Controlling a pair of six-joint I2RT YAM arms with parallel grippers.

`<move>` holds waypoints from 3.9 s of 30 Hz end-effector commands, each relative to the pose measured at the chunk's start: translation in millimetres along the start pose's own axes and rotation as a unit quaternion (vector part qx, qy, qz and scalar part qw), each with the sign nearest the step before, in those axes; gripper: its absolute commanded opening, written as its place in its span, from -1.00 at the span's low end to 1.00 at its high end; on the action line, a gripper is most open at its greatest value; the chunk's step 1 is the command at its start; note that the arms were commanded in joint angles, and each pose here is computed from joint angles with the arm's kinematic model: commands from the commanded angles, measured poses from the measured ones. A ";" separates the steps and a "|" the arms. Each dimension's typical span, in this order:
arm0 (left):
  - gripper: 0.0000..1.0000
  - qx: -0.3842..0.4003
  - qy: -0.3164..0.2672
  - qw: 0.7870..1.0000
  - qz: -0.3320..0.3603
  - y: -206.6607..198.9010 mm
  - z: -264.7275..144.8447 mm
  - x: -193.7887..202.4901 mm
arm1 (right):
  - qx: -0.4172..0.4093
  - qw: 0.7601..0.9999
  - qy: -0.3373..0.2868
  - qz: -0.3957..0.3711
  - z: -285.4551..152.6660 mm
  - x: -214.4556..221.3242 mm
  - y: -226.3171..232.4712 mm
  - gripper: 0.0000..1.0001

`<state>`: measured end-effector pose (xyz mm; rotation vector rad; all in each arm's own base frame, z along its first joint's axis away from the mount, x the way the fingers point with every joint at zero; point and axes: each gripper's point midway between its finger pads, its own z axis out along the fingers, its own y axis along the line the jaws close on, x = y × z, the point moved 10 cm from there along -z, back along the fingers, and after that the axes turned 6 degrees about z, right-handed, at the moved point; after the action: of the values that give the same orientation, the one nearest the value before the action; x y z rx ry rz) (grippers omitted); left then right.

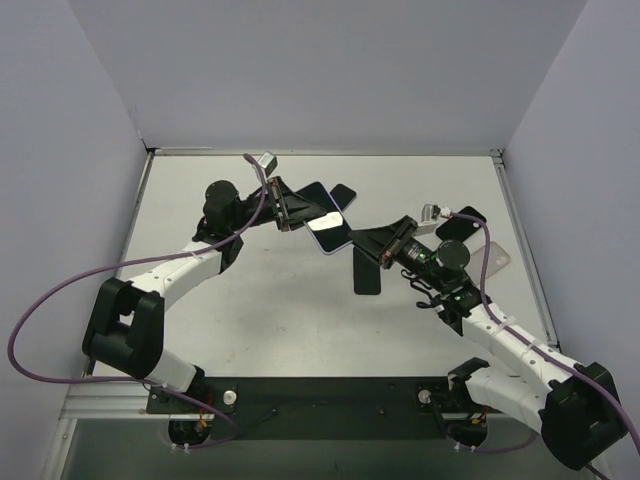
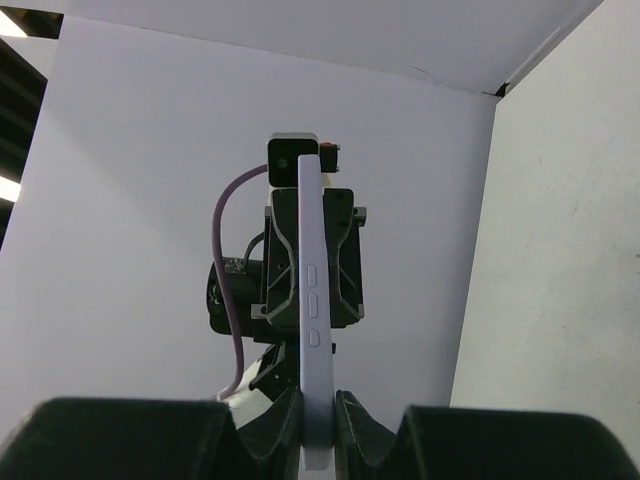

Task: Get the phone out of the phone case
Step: Remove the phone case from the phone.

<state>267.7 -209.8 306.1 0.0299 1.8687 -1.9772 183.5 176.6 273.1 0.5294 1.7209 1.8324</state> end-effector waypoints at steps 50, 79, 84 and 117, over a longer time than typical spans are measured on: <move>-1.00 0.427 -0.132 0.875 0.184 -207.8 -59.7 27.5 | -0.244 0.918 0.066 0.304 87.9 26.9 60.2 -1.00; -1.00 0.487 -0.142 0.847 0.158 -223.8 -72.7 29.8 | -0.200 0.923 0.074 0.320 110.2 47.4 31.3 -1.00; -1.00 0.489 -0.143 0.846 0.157 -225.7 -73.6 30.0 | -0.184 0.932 0.066 0.306 109.0 48.8 19.3 -1.00; -1.00 0.510 -0.135 0.838 0.141 -232.2 -76.2 28.6 | 0.340 0.939 0.037 0.034 74.8 58.9 -82.8 -1.00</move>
<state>265.2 -173.0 414.6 -0.3982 1.1684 -2.1065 227.0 255.5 379.8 0.8140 1.2533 2.1031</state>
